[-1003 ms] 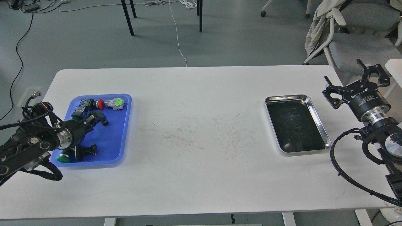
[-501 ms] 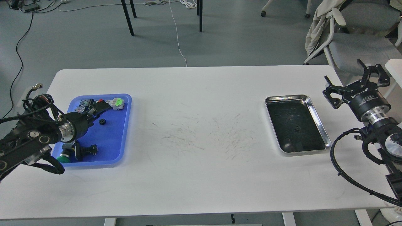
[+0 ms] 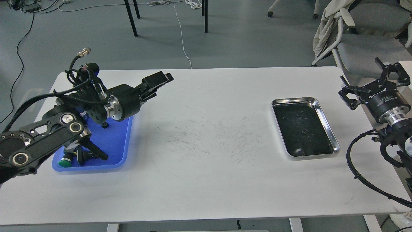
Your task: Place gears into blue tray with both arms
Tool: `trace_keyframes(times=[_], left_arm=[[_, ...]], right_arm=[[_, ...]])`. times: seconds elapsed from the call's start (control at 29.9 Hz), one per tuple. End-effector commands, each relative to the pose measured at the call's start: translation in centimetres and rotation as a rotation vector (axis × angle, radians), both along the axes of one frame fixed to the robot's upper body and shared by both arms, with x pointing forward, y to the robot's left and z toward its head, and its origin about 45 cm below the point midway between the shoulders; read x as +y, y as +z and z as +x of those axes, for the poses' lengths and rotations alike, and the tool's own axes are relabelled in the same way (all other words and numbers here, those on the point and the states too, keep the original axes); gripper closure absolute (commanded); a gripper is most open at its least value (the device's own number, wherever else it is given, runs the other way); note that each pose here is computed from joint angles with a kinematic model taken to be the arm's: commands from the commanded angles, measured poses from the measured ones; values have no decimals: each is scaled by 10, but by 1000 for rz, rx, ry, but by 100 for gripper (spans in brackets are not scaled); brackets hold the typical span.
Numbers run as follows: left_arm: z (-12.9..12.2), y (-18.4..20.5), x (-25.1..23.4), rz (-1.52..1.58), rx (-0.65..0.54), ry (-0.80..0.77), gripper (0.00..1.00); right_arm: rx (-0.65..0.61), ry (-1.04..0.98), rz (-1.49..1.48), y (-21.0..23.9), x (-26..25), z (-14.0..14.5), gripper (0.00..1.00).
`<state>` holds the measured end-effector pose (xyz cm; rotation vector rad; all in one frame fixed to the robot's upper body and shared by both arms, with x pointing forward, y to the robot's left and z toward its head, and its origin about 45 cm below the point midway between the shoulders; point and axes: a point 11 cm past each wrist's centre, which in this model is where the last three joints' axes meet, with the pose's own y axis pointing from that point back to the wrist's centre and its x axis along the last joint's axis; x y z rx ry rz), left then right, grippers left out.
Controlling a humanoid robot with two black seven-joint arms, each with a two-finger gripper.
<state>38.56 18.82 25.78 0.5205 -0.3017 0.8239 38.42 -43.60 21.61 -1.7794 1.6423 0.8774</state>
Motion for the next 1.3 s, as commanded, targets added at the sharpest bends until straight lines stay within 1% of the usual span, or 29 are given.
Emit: trace_keyframes(times=[0.0, 0.1, 0.17, 0.33, 0.43, 0.5, 0.6, 0.67, 0.74, 0.84, 0.97, 1.1, 1.27], left_arm=[[20, 6, -24, -135, -29, 96, 1], [37, -8, -21, -178, 2, 180, 1], [48, -8, -14, -229, 3, 234, 1], [69, -16, 16, -391, 72, 389, 1], [77, -21, 38, -471, 77, 465, 1], [81, -22, 51, -524, 91, 512, 1], [85, -25, 67, -601, 127, 571, 1], [85, -37, 77, -599, 152, 610, 1], [85, -42, 81, -595, 153, 622, 1], [83, -45, 80, -609, 127, 616, 1], [79, -48, 78, -613, 116, 610, 1], [80, -47, 82, -607, 111, 615, 1], [80, -44, 85, -604, 104, 614, 1]], right_arm=[[-9, -9, -20, 7, -11, -3, 2], [-26, 2, -41, 16, -14, -4, 2], [-39, 16, -57, 25, -13, -4, 2], [-76, 113, -139, 55, 2, -16, 2], [-97, 179, -225, 79, 7, -24, 2], [-75, 251, -346, 92, 11, -31, 2], [4, 368, -645, 98, 12, -37, 2], [10, 439, -883, 111, 19, -28, 2], [54, 559, -1125, 104, 35, -21, 2], [114, 754, -1475, 80, 60, -21, 2], [161, 930, -1797, 53, 69, -24, 2], [169, 1051, -1937, 27, 81, -22, 2], [199, 1095, -2011, 1, 81, -16, 2]])
